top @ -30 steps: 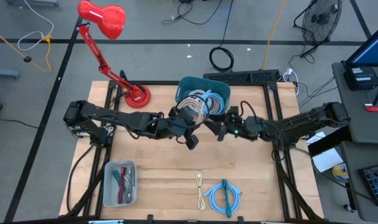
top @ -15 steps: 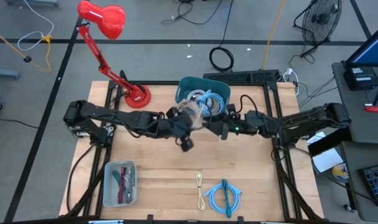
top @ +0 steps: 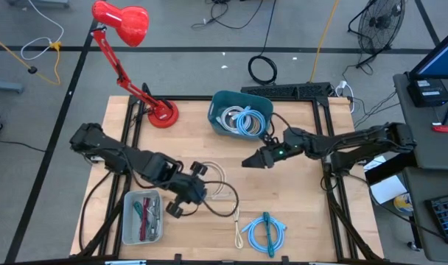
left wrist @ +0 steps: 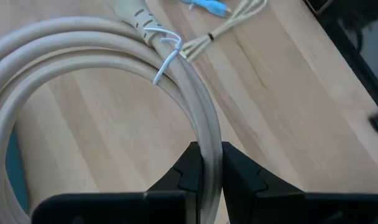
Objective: Pick & Place USB Port
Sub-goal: Put the brown wire cable into the blue bin
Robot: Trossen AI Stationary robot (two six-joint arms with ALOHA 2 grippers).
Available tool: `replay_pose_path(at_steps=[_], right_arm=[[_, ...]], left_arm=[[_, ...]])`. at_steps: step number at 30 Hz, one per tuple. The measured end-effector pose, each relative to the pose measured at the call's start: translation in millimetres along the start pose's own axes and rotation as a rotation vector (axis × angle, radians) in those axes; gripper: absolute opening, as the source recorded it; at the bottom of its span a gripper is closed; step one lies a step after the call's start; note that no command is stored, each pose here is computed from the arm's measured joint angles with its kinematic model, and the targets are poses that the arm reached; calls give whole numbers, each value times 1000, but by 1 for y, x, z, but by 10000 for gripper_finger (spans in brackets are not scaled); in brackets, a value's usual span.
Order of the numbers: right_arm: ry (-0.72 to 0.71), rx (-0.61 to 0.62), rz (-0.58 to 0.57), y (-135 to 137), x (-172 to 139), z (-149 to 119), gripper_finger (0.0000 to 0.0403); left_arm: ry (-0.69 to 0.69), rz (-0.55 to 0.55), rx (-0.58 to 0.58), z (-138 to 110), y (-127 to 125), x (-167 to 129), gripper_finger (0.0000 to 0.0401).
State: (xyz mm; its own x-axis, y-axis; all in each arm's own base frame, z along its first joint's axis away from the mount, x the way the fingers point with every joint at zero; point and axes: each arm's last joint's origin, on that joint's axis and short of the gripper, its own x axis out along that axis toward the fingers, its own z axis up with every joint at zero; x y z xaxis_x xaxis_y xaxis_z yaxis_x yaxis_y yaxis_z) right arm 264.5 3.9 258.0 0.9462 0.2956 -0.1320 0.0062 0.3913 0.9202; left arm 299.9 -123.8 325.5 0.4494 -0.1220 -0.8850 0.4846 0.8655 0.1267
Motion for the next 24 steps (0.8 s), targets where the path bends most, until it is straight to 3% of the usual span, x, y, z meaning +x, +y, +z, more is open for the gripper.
replay_pose_path(at_steps=[3,11,24], right_arm=[[28,48,-52,-12,4,1,281],[30,158,166,-27,37,7,281],[-26,186,213,-27,47,8,281]], left_arm=[[-49,-16,-7,7,4,-10,35],[-43,-26,-24,7,20,-20,35],[-31,-85,-4,8,22,-11,35]])
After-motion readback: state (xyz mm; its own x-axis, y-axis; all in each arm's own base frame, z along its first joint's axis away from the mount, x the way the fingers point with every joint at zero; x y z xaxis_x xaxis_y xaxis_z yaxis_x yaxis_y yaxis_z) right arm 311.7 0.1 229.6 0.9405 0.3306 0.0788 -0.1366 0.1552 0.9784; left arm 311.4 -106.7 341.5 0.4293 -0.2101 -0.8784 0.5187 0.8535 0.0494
